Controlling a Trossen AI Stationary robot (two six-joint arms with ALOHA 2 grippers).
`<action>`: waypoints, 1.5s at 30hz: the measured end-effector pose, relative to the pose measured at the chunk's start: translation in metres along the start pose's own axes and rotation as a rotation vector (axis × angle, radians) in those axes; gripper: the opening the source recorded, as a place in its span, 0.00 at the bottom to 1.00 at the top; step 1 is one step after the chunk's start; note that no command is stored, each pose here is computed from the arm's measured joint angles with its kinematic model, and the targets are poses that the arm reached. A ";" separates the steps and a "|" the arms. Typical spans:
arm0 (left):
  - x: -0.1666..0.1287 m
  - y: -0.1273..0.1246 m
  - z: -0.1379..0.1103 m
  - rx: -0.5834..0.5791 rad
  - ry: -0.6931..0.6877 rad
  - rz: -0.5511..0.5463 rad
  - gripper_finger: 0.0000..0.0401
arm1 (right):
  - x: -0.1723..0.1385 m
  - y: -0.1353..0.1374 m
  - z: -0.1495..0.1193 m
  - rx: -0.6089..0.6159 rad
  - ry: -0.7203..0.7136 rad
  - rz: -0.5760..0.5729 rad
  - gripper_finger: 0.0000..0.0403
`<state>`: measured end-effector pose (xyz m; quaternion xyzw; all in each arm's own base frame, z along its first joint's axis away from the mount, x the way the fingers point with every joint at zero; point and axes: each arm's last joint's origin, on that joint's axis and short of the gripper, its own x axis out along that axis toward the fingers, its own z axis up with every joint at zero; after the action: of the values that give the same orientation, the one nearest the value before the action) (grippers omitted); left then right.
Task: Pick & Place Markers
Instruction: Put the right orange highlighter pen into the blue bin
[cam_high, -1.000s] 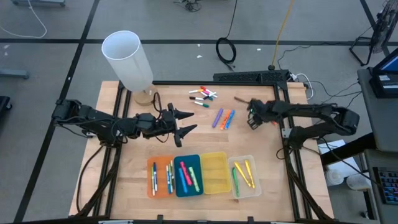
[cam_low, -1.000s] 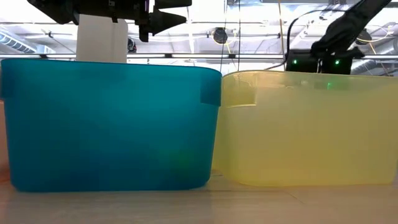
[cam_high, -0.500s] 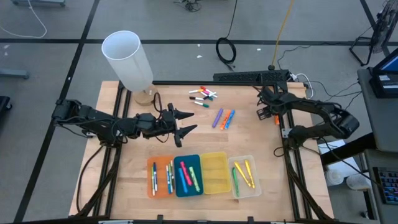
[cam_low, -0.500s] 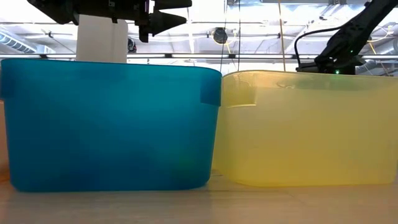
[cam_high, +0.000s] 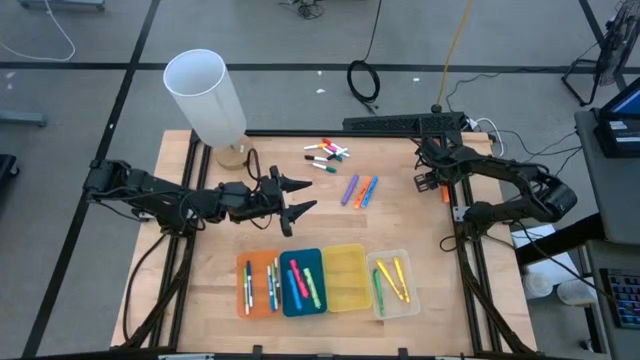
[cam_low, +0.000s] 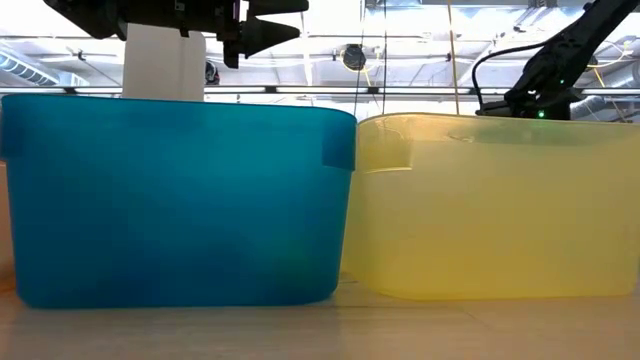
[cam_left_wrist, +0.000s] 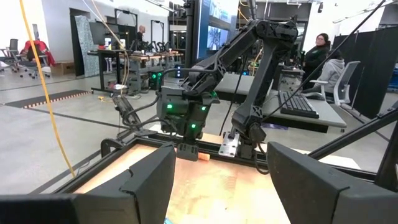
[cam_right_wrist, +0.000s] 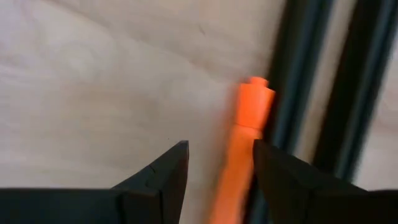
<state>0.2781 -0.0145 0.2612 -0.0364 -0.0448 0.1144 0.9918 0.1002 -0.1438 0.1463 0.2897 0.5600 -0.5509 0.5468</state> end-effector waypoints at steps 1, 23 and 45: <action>0.000 0.000 0.000 0.000 0.000 0.000 0.64 | -0.001 -0.001 -0.001 0.003 0.016 -0.004 0.42; 0.000 0.000 0.000 -0.001 0.000 0.000 0.64 | 0.022 0.014 0.003 -0.097 0.283 0.041 0.42; 0.000 0.000 -0.001 0.003 0.006 0.000 0.64 | 0.010 0.037 0.007 -0.249 0.142 0.254 0.10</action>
<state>0.2782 -0.0145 0.2606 -0.0351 -0.0416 0.1143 0.9920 0.1343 -0.1447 0.1276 0.3264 0.6199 -0.3821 0.6026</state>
